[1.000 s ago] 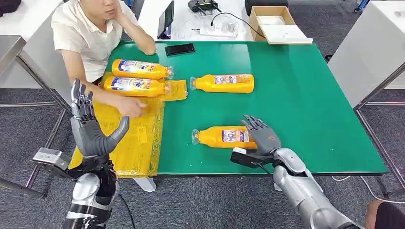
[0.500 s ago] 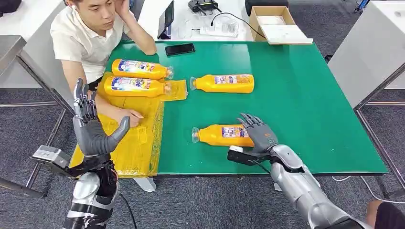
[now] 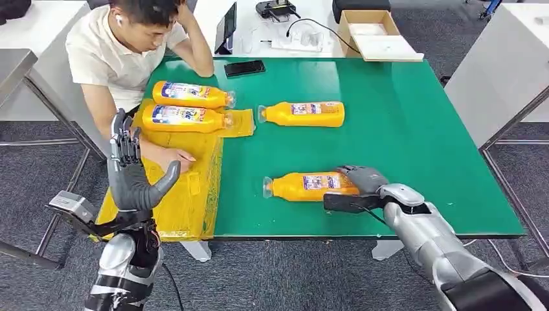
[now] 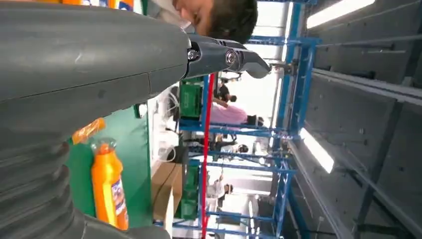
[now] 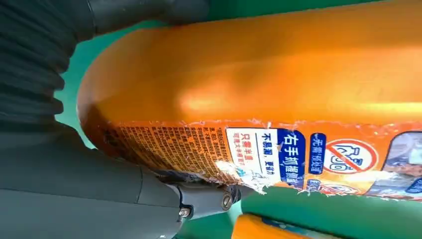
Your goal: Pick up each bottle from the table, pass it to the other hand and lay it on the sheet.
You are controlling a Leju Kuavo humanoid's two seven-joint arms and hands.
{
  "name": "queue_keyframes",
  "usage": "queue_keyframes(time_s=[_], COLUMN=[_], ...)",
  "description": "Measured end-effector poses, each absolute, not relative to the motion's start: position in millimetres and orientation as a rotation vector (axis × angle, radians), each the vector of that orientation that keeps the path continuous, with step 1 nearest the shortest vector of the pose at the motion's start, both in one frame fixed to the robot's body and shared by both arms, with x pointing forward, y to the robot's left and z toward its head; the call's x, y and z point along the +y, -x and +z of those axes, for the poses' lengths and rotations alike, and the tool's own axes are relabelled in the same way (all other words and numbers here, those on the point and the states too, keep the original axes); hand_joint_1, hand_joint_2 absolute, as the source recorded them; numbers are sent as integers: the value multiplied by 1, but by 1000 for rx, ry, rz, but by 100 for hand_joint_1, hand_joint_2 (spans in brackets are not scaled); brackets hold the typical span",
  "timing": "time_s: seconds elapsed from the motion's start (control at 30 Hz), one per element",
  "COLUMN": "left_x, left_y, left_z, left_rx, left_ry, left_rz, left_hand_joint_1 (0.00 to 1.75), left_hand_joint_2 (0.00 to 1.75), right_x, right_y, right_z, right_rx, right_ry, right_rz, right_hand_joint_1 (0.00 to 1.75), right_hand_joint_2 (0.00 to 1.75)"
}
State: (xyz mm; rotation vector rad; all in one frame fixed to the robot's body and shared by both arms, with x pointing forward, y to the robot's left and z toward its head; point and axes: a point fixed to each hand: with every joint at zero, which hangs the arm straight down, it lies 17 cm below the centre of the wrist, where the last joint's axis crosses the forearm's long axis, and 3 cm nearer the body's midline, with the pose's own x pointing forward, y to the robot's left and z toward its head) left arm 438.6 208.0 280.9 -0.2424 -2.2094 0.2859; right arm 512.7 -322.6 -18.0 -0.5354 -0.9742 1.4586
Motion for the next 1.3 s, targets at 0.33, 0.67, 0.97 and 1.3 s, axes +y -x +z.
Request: queue_keyframes(time_s=[0.33, 0.67, 0.97, 1.3], left_x=[209, 214, 218, 220], left_y=[-439, -424, -403, -382], left_z=[276, 273, 273, 291], left_rx=[-2199, -2223, -2256, -2327], left_ry=[240, 192, 146, 195], left_rz=[273, 276, 277, 384], left_hand_joint_1=[0, 0, 0, 0], left_hand_joint_2=[175, 175, 175, 175], right_x=[-346, -270, -196, -192], right_y=[-511, -497, -479, -474], right_z=[-16, 6, 51, 104], right_rx=[-932, -1396, -1702, -1875], right_ry=[538, 508, 400, 418], right_rz=[1484, 1291, 1022, 783], right_hand_joint_1=[175, 175, 175, 175], right_hand_joint_2=[175, 175, 175, 175])
